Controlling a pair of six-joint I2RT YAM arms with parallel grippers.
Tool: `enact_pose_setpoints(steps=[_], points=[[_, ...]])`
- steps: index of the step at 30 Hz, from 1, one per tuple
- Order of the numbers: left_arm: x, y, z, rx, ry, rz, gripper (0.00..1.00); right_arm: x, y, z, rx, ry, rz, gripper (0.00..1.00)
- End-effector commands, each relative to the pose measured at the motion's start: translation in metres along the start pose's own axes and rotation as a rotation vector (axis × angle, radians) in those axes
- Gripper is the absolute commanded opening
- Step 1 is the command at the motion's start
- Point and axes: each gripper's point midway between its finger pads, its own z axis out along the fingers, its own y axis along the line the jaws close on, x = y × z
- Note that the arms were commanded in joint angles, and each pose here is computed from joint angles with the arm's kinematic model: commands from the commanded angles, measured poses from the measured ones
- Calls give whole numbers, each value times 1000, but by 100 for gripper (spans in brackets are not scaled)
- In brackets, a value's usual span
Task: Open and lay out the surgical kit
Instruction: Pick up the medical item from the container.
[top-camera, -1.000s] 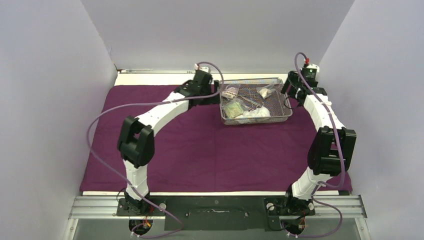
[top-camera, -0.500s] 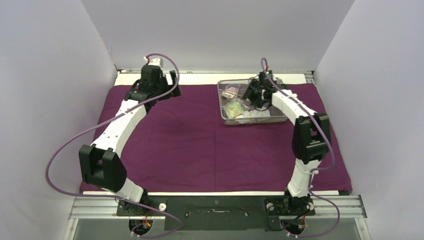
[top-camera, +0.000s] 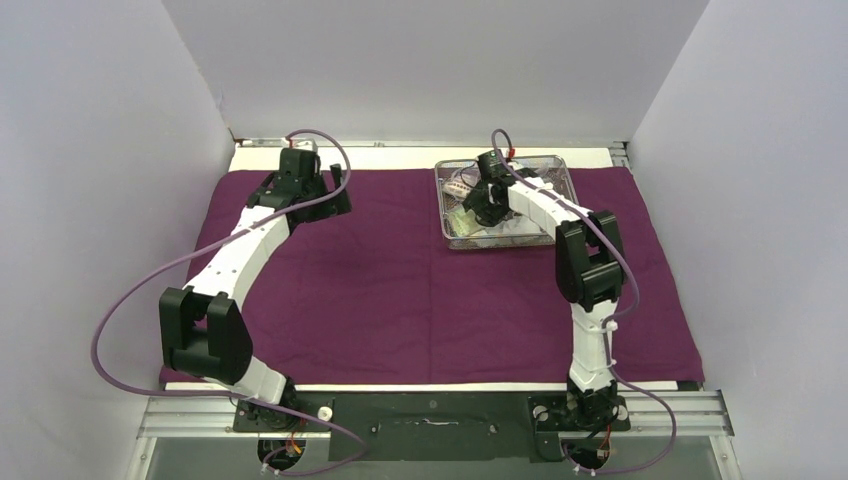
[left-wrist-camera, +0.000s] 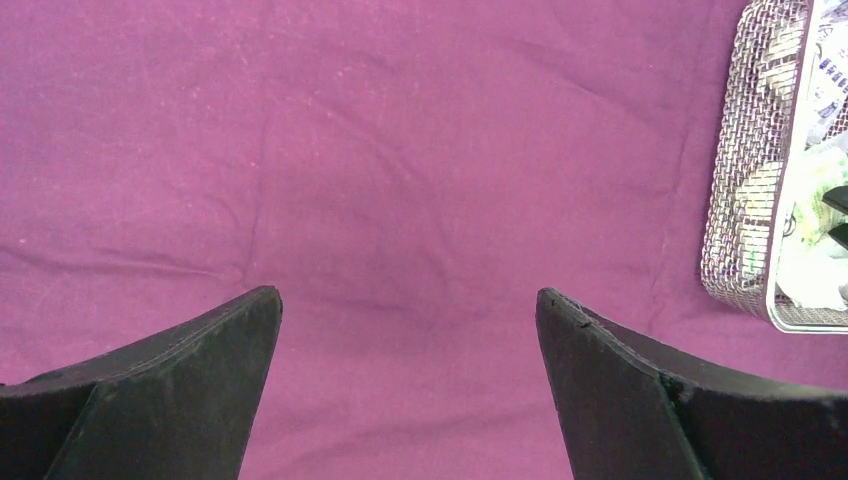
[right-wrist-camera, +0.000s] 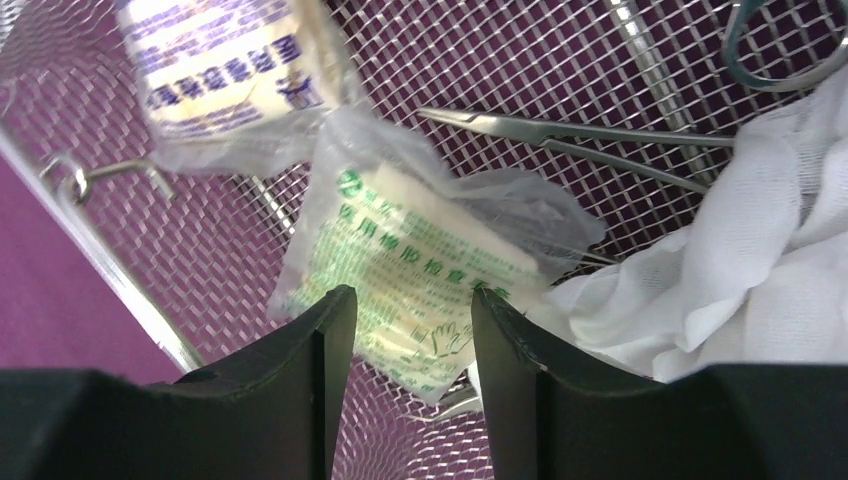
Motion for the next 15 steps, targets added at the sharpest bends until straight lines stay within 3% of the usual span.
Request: enact_pose_setpoints(steps=[1, 7, 12, 15], points=[[-14, 9, -10, -18, -54, -33, 96, -8, -2, 7, 75, -68, 53, 43], [-15, 15, -8, -32, -48, -57, 96, 1, -3, 29, 108, -36, 57, 41], [-16, 18, -10, -37, -49, -66, 96, -13, 17, 11, 67, -92, 33, 8], [-17, 16, -11, -25, -48, -70, 96, -32, 30, -13, 39, -159, 9, 5]])
